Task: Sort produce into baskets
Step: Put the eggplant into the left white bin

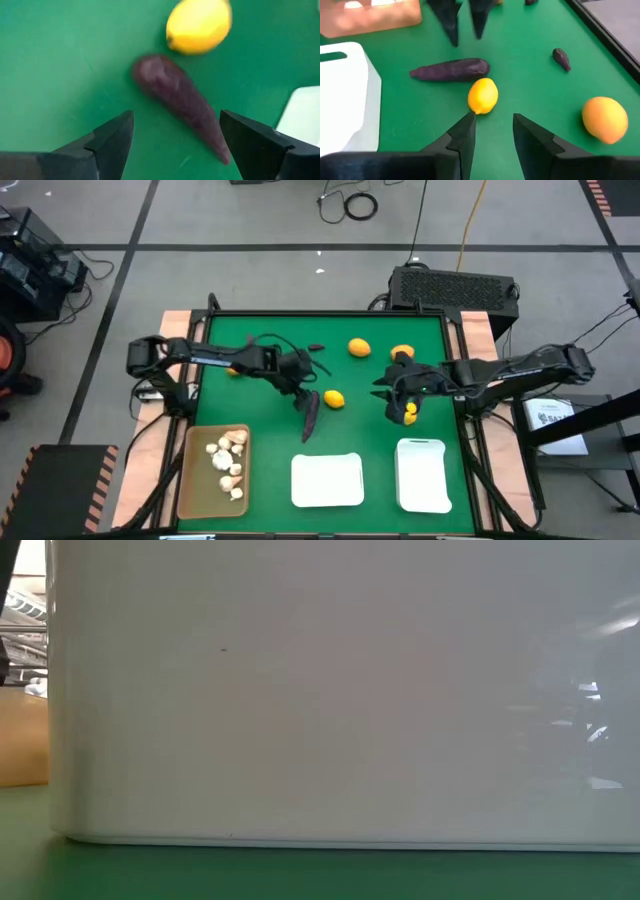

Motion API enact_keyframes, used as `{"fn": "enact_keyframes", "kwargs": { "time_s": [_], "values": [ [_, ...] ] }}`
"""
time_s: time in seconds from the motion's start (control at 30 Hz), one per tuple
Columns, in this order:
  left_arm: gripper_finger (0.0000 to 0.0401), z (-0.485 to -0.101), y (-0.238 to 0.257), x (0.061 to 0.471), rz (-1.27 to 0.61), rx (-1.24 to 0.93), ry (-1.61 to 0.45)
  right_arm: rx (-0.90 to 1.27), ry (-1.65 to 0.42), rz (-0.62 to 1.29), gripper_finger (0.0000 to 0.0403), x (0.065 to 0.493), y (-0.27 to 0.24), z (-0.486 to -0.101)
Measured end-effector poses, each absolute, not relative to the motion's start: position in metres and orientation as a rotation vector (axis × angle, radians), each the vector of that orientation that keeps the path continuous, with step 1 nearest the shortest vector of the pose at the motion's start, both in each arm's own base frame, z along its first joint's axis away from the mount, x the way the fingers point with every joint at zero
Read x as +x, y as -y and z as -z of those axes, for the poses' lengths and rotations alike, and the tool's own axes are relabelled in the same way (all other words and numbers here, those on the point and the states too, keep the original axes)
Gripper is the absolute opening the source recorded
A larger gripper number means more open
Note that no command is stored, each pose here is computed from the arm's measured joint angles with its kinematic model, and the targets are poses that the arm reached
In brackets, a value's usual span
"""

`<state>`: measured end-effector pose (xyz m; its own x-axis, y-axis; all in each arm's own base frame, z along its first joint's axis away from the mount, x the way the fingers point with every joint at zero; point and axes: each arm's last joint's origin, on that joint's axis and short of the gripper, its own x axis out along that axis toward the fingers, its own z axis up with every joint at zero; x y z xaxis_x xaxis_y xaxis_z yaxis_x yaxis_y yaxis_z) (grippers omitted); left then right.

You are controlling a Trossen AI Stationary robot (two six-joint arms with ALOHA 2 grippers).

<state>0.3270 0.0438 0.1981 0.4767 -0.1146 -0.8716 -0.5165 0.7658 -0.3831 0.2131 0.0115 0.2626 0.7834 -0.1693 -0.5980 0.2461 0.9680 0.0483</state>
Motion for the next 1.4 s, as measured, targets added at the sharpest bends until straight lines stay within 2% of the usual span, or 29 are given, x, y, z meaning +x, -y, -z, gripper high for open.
{"fn": "enact_keyframes", "kwargs": {
  "time_s": [0.57, 0.77, 1.17, 1.27, 1.4],
  "values": [
    [0.0299, -0.154, -0.014, 0.354, -0.263, -0.681, -1.164, 0.144, -0.58, 0.228, 0.0118, 0.206, -0.009, -0.27],
    [0.0299, -0.148, -0.008, 0.355, -0.327, -0.609, -1.165, 0.14, -0.572, 0.225, 0.0118, 0.206, -0.01, -0.271],
    [0.0297, -0.146, -0.009, 0.355, -0.312, -0.553, -1.174, 0.139, -0.575, 0.225, 0.0118, 0.206, -0.01, -0.271],
    [0.0283, -0.146, -0.009, 0.354, -0.31, -0.547, -1.177, 0.139, -0.575, 0.225, 0.0118, 0.206, -0.01, -0.271],
    [0.0237, -0.145, -0.01, 0.354, -0.304, -0.541, -1.182, 0.139, -0.575, 0.226, 0.0118, 0.206, -0.01, -0.271]
  ]
}}
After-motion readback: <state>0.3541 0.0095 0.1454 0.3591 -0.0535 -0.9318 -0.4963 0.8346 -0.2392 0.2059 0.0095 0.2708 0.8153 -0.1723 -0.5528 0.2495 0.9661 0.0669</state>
